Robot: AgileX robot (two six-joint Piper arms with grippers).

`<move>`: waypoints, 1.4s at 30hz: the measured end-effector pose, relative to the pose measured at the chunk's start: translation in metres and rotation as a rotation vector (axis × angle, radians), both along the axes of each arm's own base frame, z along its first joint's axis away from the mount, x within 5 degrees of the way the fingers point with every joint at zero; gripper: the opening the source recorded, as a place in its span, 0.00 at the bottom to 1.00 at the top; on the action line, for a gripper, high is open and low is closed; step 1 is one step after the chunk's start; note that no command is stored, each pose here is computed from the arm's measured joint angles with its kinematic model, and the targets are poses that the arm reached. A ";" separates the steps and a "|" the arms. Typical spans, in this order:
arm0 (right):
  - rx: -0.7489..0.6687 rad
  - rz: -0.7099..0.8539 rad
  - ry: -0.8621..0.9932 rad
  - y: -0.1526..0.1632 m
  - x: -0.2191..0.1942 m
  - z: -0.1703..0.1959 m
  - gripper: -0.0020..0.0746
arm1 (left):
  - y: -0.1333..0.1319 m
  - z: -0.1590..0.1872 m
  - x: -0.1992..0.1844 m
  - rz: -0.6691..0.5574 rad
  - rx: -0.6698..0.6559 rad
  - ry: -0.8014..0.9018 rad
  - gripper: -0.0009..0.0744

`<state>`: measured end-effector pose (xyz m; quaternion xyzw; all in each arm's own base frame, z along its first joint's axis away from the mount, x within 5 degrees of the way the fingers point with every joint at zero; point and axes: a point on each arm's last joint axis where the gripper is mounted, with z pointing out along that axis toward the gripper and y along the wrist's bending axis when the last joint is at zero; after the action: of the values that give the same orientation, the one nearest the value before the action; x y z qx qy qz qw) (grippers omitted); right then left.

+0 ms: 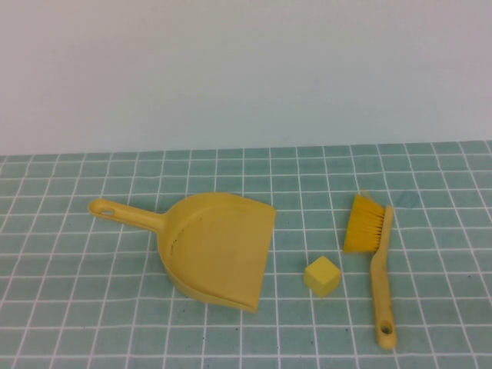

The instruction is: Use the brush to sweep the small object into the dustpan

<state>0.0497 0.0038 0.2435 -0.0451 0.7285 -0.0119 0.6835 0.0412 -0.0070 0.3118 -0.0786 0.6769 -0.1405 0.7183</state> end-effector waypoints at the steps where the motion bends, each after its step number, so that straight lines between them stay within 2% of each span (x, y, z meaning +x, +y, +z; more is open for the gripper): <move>1: -0.005 0.005 0.017 0.000 0.000 0.008 0.02 | -0.001 0.006 0.003 -0.016 -0.004 0.046 0.01; 6: -0.019 0.035 0.163 0.003 0.003 0.048 0.02 | -0.006 0.030 0.024 -0.067 0.037 0.247 0.01; 9: 0.000 0.072 0.320 0.006 0.010 0.064 0.02 | -0.008 0.038 0.039 -0.090 0.047 0.290 0.01; 13: 0.069 0.150 0.531 0.015 0.027 0.081 0.02 | -0.010 0.037 0.052 -0.115 0.053 0.303 0.01; 18: 0.052 0.265 0.728 0.023 0.051 0.095 0.02 | -0.012 0.024 0.065 -0.130 0.059 0.417 0.01; 28: -0.013 0.425 1.076 0.038 0.096 0.063 0.03 | -0.018 -0.003 0.092 -0.186 0.056 0.676 0.01; 32: 0.013 0.419 1.198 0.051 0.113 0.045 0.03 | -0.022 -0.015 0.105 -0.226 0.046 0.765 0.01; 37: -0.022 0.423 1.270 0.081 0.141 0.023 0.03 | -0.022 -0.020 0.112 -0.230 0.078 0.759 0.01; 42: -0.143 0.443 1.304 0.122 0.172 0.006 0.03 | -0.022 -0.021 0.113 -0.224 0.085 0.741 0.01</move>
<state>0.2215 0.1257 0.2499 -0.2359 0.9616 0.1096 0.0878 0.1541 -0.0286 0.2910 -0.0197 0.9001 -0.1521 0.4078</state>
